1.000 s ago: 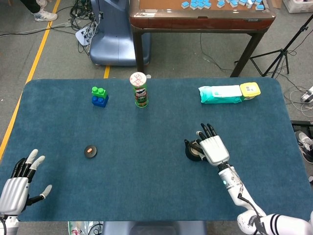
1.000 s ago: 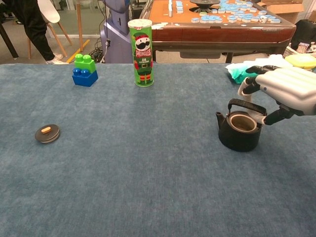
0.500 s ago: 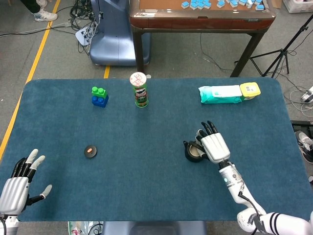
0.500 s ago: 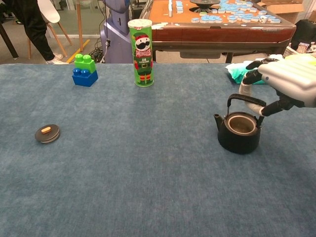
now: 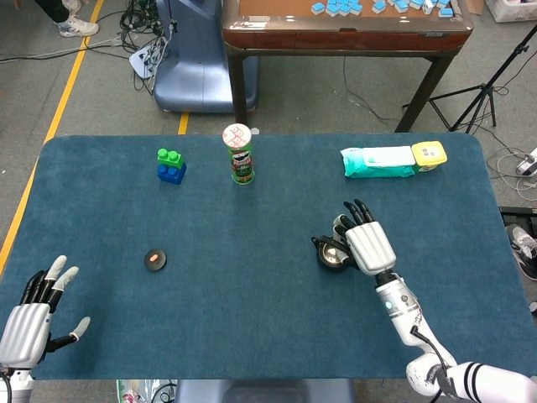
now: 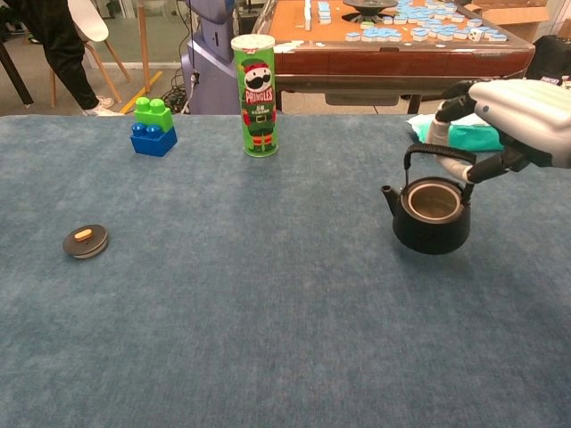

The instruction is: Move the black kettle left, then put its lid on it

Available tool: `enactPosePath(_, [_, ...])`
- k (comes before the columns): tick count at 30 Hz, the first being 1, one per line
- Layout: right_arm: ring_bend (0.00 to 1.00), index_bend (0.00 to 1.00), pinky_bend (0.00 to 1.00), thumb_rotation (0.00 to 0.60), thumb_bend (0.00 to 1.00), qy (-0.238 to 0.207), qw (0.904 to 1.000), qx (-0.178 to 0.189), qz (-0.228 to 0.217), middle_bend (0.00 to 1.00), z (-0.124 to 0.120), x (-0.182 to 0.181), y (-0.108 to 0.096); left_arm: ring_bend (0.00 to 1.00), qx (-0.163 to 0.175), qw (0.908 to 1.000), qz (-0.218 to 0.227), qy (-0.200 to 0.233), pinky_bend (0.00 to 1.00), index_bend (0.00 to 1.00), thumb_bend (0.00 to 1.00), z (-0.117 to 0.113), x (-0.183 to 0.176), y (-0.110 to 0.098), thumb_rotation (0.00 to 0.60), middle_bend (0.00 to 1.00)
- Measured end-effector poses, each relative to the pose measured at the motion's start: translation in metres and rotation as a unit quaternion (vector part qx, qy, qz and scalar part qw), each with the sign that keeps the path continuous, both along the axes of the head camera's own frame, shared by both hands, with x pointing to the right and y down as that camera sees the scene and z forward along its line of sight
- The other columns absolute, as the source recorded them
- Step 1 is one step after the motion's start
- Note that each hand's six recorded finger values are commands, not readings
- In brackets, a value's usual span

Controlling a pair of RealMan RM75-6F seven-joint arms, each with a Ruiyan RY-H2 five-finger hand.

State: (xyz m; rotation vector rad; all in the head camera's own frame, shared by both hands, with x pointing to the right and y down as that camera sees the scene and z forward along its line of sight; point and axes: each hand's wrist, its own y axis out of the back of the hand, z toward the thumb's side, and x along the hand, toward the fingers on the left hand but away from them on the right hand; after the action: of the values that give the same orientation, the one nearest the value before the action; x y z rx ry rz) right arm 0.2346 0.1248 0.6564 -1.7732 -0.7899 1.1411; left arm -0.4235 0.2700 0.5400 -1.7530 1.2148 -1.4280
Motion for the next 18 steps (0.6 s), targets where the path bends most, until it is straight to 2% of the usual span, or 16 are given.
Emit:
enactPosePath(10, [0.1, 0.72, 0.05, 0.6, 0.55, -0.036, 0.9991, -0.007, -0.023, 0.36, -0.006, -0.046, -0.013, 0.0, 0.005, 1.0, 0.004, -0.002, 0.0, 0.11, 0.25, -0.005, 0.002, 0.001, 0.6, 0.0])
enactPosePath(18, [0.1, 0.72, 0.05, 0.6, 0.55, -0.05, 0.9974, -0.021, -0.048, 0.36, 0.0, -0.1, -0.022, 0.0, 0.008, 0.9999, 0.007, -0.007, 0.0, 0.11, 0.25, -0.008, 0.001, 0.001, 0.6, 0.0])
